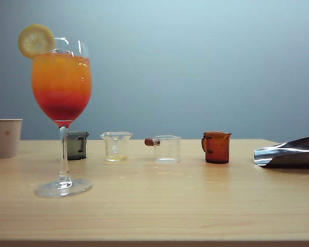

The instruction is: Pick up the lemon slice from the paper cup on the left and carefully insert it into the rim of the goblet.

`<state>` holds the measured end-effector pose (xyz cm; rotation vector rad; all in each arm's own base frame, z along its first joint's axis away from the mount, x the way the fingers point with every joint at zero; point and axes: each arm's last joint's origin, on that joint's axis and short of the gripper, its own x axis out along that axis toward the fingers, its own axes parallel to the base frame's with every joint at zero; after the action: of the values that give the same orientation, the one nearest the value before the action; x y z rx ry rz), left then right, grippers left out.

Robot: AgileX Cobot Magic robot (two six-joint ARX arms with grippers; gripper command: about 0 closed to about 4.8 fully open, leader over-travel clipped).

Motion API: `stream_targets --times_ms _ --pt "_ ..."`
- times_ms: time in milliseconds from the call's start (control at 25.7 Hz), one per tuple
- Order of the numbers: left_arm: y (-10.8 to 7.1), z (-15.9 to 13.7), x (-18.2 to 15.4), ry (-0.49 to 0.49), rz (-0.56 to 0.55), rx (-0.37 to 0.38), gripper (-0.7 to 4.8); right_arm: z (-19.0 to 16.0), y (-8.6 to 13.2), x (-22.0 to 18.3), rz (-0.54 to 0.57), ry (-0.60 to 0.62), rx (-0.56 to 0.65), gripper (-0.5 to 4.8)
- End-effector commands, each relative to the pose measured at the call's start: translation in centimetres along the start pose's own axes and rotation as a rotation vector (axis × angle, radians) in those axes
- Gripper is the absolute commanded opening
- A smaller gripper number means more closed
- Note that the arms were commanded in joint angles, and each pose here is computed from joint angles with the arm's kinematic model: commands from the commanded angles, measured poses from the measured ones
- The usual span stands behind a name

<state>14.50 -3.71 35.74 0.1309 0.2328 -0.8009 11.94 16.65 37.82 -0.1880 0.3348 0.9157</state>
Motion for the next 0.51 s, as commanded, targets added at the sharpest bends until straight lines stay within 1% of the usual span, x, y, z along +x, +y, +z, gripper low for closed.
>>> stream_targets --times_ms 39,117,194,233,272,389,428,466,505 --pt "-0.9 0.3 -1.7 -0.02 0.099 0.023 -0.06 0.4 -1.9 -0.7 -0.049 -0.045 0.033 -0.06" --pt "-1.8 0.3 -3.2 -0.035 0.203 -0.019 -0.06 0.2 -4.1 -1.5 -0.096 -0.044 0.069 -0.06" --pt "-2.2 0.2 -4.1 -0.045 0.277 -0.049 -0.06 0.0 -5.7 -2.0 -0.138 -0.055 0.098 -0.06" --pt "-2.7 0.1 -4.9 -0.061 0.332 -0.068 -0.06 -0.3 -6.9 -2.4 -0.175 -0.064 0.119 -0.06" --pt "-3.0 0.2 -5.5 -0.082 0.361 -0.082 -0.06 -0.6 -7.9 -2.9 -0.219 -0.068 0.14 -0.06" --pt "-4.2 0.0 -7.3 -0.16 0.437 -0.135 -0.06 -1.8 -9.1 -4.6 -0.335 -0.113 0.187 -0.06" --pt "-4.4 -0.1 -7.6 -0.173 0.438 -0.135 -0.06 -2.3 -9.2 -4.9 -0.363 -0.125 0.19 -0.06" --pt "-4.9 -0.5 -8.1 -0.195 0.441 -0.125 -0.05 -3.3 -9.1 -5.6 -0.418 -0.146 0.2 -0.06" --pt "-5.2 -0.8 -8.3 -0.206 0.442 -0.126 -0.06 -3.8 -8.9 -5.9 -0.433 -0.156 0.203 -0.06"
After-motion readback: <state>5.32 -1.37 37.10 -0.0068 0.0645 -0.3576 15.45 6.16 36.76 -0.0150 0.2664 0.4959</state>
